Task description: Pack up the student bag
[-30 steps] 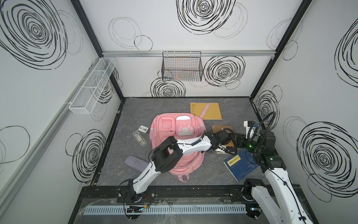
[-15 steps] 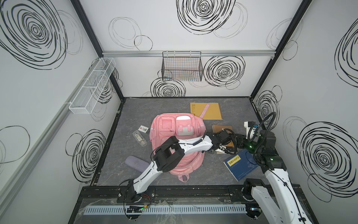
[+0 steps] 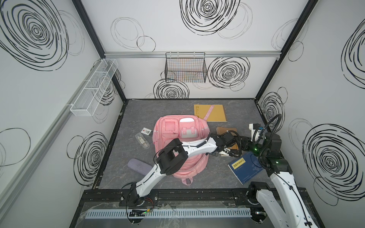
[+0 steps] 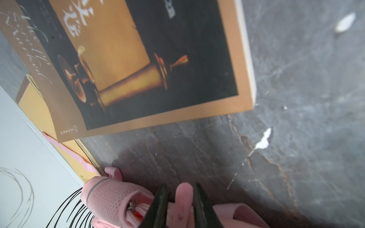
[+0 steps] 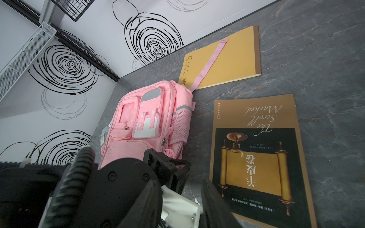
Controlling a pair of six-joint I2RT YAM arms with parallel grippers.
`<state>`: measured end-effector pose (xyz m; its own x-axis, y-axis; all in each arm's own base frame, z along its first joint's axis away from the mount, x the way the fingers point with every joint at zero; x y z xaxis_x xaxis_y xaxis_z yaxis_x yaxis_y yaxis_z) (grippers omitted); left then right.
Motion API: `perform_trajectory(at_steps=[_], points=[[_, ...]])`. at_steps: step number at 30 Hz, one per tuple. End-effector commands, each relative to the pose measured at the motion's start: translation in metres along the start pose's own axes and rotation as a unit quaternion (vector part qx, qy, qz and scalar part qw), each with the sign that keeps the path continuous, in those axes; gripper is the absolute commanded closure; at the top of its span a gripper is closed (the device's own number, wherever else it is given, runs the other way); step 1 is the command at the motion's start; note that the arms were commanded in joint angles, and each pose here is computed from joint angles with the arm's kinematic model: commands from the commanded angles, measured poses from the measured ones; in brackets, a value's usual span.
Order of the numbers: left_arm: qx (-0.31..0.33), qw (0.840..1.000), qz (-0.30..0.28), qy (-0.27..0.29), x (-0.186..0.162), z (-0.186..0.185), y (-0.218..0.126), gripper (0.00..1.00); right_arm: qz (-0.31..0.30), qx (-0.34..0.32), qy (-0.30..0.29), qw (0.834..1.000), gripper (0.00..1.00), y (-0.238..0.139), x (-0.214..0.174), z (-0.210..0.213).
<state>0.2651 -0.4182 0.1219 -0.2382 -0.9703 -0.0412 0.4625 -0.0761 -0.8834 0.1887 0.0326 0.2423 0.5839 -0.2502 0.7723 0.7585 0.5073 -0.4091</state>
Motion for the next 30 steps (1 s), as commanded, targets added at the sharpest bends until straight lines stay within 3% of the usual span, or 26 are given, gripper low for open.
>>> perform_trajectory(at_steps=[1, 5, 7, 19, 23, 24, 26, 29, 30], points=[[-0.007, 1.0, 0.005, -0.003, -0.004, 0.005, 0.003, 0.76, -0.001, 0.037, -0.016, 0.999, 0.59, -0.005, 0.005, 0.013], [-0.006, 1.0, -0.002, -0.012, -0.003, 0.008, -0.002, 0.77, -0.001, 0.036, -0.016, 0.999, 0.59, -0.005, 0.005, 0.013], [-0.002, 1.0, -0.008, -0.016, -0.002, 0.01, -0.006, 0.85, -0.001, 0.037, -0.015, 0.999, 0.59, -0.005, 0.005, 0.013], [0.046, 0.995, -0.063, -0.054, 0.001, 0.03, -0.034, 1.0, -0.004, 0.032, -0.015, 0.999, 0.59, -0.006, 0.008, 0.014], [0.084, 0.986, -0.094, -0.11, 0.003, 0.041, -0.057, 1.0, 0.0, 0.03, -0.003, 1.0, 0.59, -0.004, 0.005, 0.011], [0.086, 0.98, -0.113, -0.138, 0.004, 0.043, -0.067, 1.0, 0.0, 0.027, 0.003, 1.0, 0.59, -0.003, 0.004, 0.01], [0.103, 0.954, -0.159, -0.231, 0.002, 0.051, -0.092, 0.98, 0.001, 0.022, 0.014, 1.0, 0.59, 0.0, 0.003, 0.007], [0.067, 0.89, -0.238, -0.383, -0.008, 0.044, -0.123, 0.88, 0.012, 0.035, 0.024, 0.999, 0.58, 0.008, 0.002, 0.003], [0.046, 0.859, -0.263, -0.436, -0.014, 0.038, -0.131, 0.86, 0.019, 0.046, 0.027, 0.998, 0.58, 0.012, 0.001, 0.002]])
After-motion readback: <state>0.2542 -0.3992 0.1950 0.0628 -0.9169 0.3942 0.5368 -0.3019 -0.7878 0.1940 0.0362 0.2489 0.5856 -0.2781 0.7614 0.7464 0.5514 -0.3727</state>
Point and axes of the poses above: each gripper's point midway between its finger pads, its own y axis out along the fingers, its own z axis along the line the jaws close on, x = y × z, the point moved 9 cm from there along -y, back along the fingers, and after that the axes turned 6 degrees about -y, right-handed, at the moved point
